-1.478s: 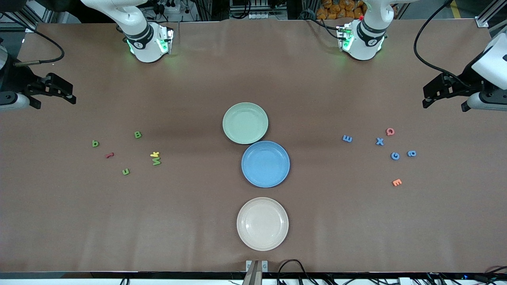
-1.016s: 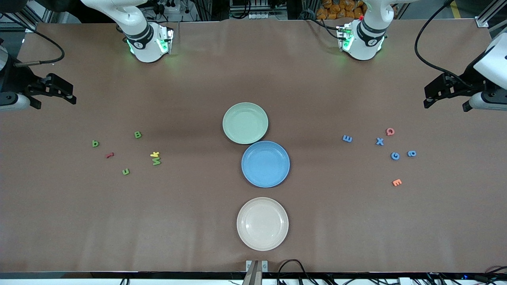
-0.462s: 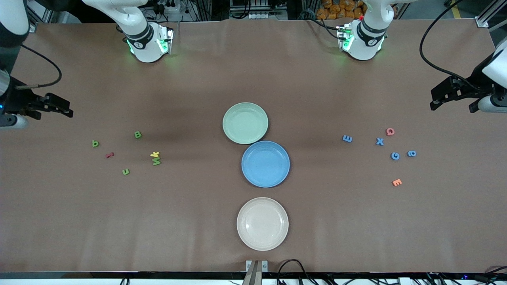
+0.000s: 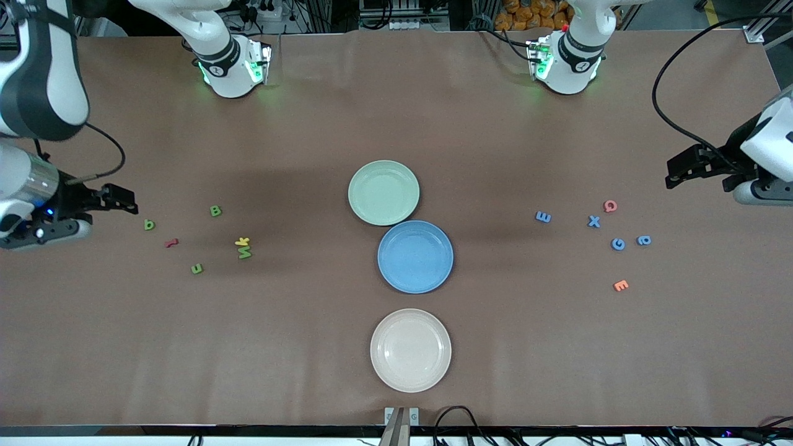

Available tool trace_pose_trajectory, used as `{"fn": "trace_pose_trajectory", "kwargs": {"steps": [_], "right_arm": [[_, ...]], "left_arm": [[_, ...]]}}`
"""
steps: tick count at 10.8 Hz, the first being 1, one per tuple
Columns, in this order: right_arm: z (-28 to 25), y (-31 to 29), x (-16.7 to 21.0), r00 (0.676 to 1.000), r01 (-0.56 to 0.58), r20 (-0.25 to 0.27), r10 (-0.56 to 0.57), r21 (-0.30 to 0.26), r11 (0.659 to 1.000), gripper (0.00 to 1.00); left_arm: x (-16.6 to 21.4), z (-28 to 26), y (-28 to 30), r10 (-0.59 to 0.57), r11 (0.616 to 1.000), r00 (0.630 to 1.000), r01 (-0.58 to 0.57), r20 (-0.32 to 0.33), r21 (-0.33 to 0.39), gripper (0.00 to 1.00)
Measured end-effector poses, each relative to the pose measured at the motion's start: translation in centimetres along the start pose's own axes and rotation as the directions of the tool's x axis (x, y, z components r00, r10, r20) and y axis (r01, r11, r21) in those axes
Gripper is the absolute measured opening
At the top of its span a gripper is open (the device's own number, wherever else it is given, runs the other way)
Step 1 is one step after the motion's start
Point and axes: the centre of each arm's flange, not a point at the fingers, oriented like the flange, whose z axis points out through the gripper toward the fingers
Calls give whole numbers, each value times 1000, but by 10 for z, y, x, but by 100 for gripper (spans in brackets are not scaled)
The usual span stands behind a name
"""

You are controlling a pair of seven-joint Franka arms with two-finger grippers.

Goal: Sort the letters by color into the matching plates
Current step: 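Move the right gripper toward the green letters while the left gripper reaches blue letters, then lower the right gripper over green n while the left gripper lowers over blue e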

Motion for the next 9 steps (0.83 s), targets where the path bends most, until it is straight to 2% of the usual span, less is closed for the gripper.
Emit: {"fn": "trace_pose_trajectory", "kwargs": {"steps": [2, 4, 6, 8, 9], "right_arm": [[33, 5, 16, 998, 60, 9, -60, -3, 998, 100], [61, 10, 28, 994, 110, 7, -110, -8, 994, 100], [91, 14, 39, 991, 134, 10, -134, -12, 991, 97], [124, 16, 42, 988, 152, -4, -152, -23, 988, 90], [140, 16, 40, 988, 156, -15, -157, -30, 987, 90]], "left_arm": [[5, 9, -14, -23, 1000, 1000, 23, 10, 1, 100], [8, 27, -53, -69, 998, 997, 69, 42, 3, 100], [10, 70, -87, -82, 997, 994, 83, 74, -1, 100], [9, 121, -99, -101, 995, 991, 102, 89, -2, 100], [6, 146, -105, -110, 994, 990, 110, 88, 1, 100]]}}
